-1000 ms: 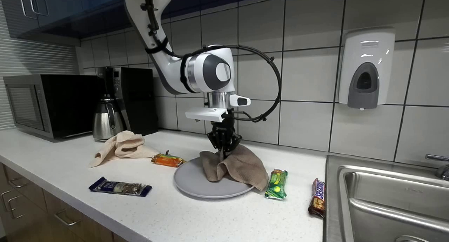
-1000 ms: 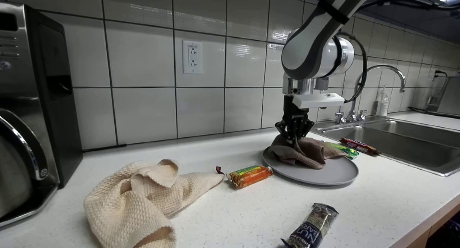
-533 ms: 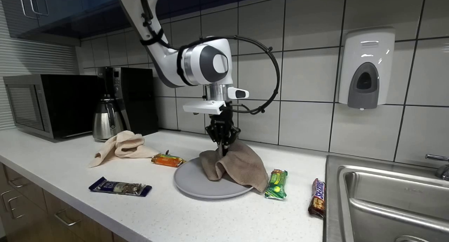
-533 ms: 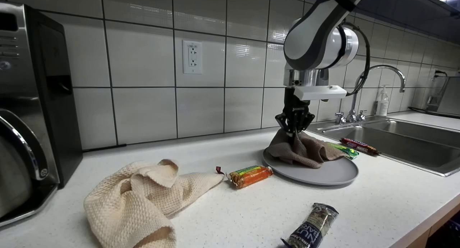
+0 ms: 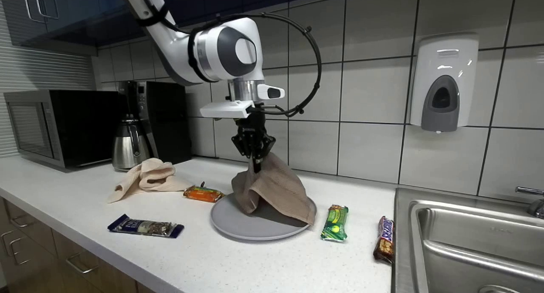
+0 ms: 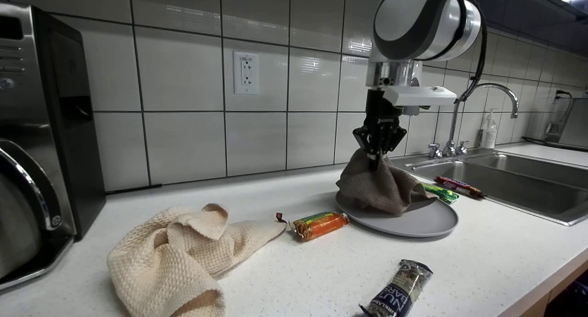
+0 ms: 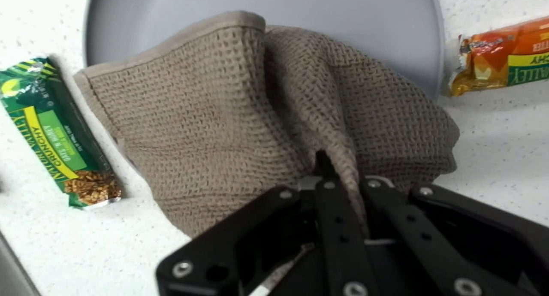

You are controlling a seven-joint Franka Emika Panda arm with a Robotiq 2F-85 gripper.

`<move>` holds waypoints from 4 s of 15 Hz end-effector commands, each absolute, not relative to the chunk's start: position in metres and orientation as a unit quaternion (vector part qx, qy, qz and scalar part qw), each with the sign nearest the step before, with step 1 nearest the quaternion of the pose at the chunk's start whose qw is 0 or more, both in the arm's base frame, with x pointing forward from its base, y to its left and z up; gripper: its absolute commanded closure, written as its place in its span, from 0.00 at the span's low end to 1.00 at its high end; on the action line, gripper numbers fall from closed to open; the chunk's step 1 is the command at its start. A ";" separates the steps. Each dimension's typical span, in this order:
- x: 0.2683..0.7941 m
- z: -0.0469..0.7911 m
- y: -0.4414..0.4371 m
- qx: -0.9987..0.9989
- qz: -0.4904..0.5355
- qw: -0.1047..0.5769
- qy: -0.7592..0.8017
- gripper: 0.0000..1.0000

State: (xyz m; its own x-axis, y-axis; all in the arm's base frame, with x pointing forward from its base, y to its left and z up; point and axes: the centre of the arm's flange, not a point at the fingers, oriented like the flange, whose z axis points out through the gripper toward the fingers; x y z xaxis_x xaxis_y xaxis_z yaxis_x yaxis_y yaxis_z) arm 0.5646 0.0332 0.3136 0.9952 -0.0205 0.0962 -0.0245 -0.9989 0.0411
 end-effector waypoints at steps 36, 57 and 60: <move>0.473 0.394 0.293 0.968 0.112 -0.001 0.227 0.99; 0.458 0.361 0.393 0.947 0.093 -0.014 0.308 0.99; 0.463 0.356 0.393 0.949 0.092 -0.016 0.302 0.62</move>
